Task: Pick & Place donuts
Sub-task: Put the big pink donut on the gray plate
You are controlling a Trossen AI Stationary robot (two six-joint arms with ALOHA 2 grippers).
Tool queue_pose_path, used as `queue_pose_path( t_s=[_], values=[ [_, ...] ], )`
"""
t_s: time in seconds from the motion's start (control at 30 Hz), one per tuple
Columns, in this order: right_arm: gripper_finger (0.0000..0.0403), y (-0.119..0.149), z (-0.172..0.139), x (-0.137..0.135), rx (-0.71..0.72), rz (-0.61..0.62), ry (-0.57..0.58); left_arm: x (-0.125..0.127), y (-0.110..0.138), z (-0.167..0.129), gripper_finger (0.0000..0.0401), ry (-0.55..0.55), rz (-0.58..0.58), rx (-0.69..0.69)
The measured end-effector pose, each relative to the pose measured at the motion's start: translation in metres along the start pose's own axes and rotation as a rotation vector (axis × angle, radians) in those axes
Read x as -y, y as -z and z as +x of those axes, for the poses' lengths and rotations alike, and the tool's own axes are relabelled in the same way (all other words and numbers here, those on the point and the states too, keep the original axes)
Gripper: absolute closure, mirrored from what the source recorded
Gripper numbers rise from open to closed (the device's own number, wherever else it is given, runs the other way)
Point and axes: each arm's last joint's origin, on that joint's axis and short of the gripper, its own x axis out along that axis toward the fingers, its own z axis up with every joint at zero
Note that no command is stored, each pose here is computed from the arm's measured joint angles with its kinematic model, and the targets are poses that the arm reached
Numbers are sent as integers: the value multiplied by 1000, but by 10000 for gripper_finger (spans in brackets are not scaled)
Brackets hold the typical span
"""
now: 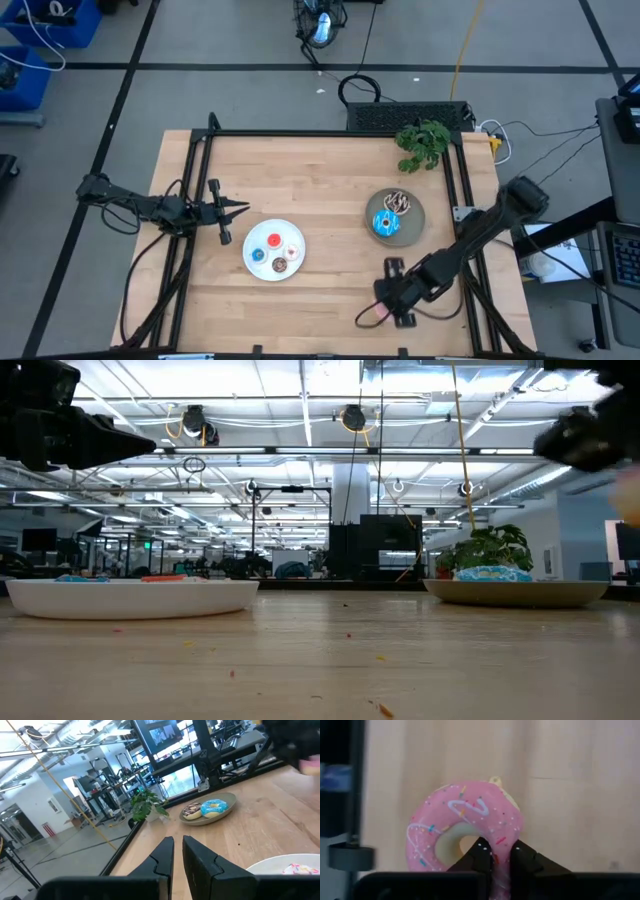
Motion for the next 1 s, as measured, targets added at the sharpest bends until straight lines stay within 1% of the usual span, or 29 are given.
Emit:
queue_pose_path(
  t_s=[0.1,0.23,0.37,0.43,0.47,0.57,0.7,0.87,1.0],
  values=[
    [376,4,-33,15,28,30,105,0,0,0,354,0,0,0],
    [394,12,-79,46,88,150,251,0,0,0,354,0,0,0],
    [392,22,-118,74,148,331,302,0,0,0,354,0,1,0],
    [388,27,-130,87,160,414,324,0,0,0,354,0,1,0],
    [388,29,-134,93,153,437,340,0,0,0,354,0,1,0],
    [391,35,-135,109,63,497,377,0,0,0,354,0,2,0],
    [395,44,-120,131,-46,591,381,0,0,0,354,0,2,0],
    [392,57,-96,152,-125,632,354,0,0,0,354,0,2,0],
    [392,63,-86,166,-136,656,357,0,0,0,354,0,2,0]
  ],
)
